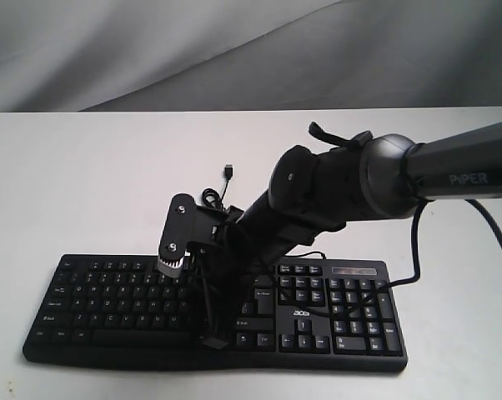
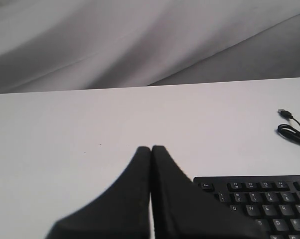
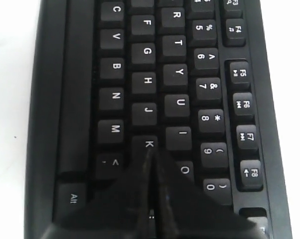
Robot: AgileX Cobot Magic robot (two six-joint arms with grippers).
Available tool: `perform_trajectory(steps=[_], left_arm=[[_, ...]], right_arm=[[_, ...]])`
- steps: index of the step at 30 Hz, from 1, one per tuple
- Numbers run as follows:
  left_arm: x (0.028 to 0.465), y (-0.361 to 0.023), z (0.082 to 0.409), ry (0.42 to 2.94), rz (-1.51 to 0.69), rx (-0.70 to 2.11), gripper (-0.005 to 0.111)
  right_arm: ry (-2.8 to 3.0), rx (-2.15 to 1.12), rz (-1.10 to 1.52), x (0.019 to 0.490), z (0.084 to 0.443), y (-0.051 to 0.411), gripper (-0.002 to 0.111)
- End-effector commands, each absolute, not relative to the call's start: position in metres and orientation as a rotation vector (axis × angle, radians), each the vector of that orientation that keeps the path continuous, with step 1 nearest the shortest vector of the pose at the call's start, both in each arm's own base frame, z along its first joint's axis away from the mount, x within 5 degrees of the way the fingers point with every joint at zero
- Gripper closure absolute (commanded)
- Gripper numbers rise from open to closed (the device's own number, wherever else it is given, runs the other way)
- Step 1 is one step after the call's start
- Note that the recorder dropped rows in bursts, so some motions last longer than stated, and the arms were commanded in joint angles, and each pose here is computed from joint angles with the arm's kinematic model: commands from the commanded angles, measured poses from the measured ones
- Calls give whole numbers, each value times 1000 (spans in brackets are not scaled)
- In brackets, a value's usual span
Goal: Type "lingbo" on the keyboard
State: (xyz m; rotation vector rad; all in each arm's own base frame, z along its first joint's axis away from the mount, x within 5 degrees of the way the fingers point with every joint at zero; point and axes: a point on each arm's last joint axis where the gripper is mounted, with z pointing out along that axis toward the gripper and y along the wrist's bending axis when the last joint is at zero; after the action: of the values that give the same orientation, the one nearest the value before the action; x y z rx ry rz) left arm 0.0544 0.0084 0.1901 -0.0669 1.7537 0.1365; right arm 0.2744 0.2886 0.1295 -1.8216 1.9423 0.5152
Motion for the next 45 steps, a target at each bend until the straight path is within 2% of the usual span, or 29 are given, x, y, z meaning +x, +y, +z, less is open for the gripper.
perform_trajectory(steps=[1,31,38,45], left_arm=[[54,8,189,1748,132,-71,106],[54,8,189,1748,132,-71,106],[54,8,189,1748,132,-71,106],[54,8,189,1748,132,-71,106]], right_arm=[[1943,-1830,503,275,125,289,108],[1959,-1869,514,273,115,288,108],[1907,-1732,489,278,142,300,108],[1921,-1712,510,290,131,312,108]])
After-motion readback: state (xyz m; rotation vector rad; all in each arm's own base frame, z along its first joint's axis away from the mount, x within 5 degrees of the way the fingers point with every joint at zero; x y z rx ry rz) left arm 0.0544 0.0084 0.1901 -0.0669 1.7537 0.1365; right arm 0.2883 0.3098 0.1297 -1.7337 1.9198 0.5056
